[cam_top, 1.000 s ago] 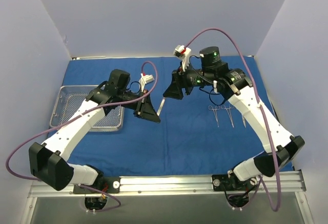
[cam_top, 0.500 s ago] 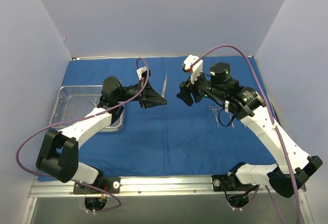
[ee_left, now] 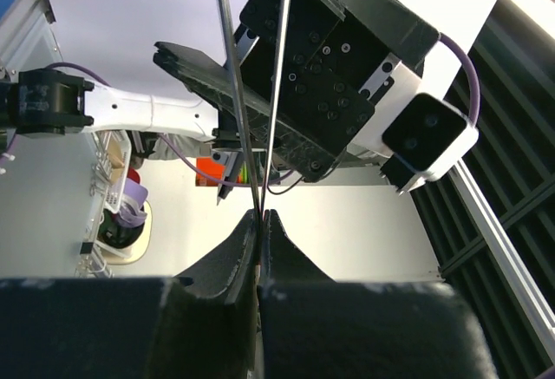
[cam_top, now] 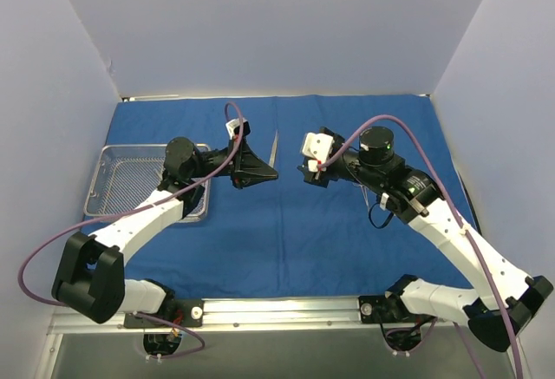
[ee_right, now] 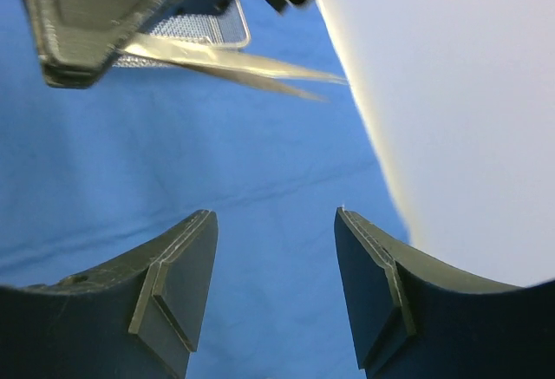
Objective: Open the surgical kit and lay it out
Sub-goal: Place the medical item in the surgical kit.
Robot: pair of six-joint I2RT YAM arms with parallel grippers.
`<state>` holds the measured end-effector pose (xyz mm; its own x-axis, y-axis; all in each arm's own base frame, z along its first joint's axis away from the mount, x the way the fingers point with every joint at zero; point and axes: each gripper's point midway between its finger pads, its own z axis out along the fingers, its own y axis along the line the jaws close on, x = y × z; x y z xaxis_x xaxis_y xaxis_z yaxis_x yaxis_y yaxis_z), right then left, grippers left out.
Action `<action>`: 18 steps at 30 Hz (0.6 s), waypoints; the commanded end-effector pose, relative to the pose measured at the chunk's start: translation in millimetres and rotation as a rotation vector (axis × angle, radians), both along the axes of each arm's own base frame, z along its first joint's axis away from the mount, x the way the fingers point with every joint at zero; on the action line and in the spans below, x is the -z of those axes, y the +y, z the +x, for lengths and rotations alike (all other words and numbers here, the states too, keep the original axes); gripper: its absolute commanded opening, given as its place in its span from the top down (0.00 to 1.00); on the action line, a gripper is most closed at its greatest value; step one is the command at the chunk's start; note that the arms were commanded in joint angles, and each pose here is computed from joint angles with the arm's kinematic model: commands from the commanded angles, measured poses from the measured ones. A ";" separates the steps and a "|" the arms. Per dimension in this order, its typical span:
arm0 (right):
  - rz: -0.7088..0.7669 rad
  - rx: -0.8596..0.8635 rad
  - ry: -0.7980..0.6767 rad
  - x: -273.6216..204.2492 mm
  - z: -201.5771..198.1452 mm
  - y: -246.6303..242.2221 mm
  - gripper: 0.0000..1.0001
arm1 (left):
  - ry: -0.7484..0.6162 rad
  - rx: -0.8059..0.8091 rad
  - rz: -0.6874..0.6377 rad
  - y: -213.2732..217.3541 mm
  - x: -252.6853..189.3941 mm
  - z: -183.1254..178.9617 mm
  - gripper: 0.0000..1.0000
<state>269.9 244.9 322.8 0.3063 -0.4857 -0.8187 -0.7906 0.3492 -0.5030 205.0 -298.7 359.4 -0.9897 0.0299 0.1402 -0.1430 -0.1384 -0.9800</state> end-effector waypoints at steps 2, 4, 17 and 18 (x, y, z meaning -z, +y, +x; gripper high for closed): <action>-0.013 -0.207 -0.230 -38.1 -3.1 28.6 0.45 | 0.274 0.048 -0.017 4.0 -26.1 -7.8 0.98; -0.025 -0.252 -0.273 -46.1 -7.9 34.7 0.46 | 0.275 0.064 -0.016 2.1 -27.3 -11.5 0.98; -0.112 -0.438 -0.399 -47.9 -40.2 69.8 0.50 | 0.355 0.113 -0.029 5.0 -27.6 -29.6 0.98; -0.132 -0.452 -0.393 -42.0 -44.1 73.6 0.50 | 0.357 0.113 -0.033 4.4 -28.8 -28.0 0.98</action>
<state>233.0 308.4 364.1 0.7226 -0.3368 -0.6037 -0.6420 -0.0031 -0.7667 178.1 -300.1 353.9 -0.9822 0.0737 0.1727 -0.1807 -0.1215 -0.9760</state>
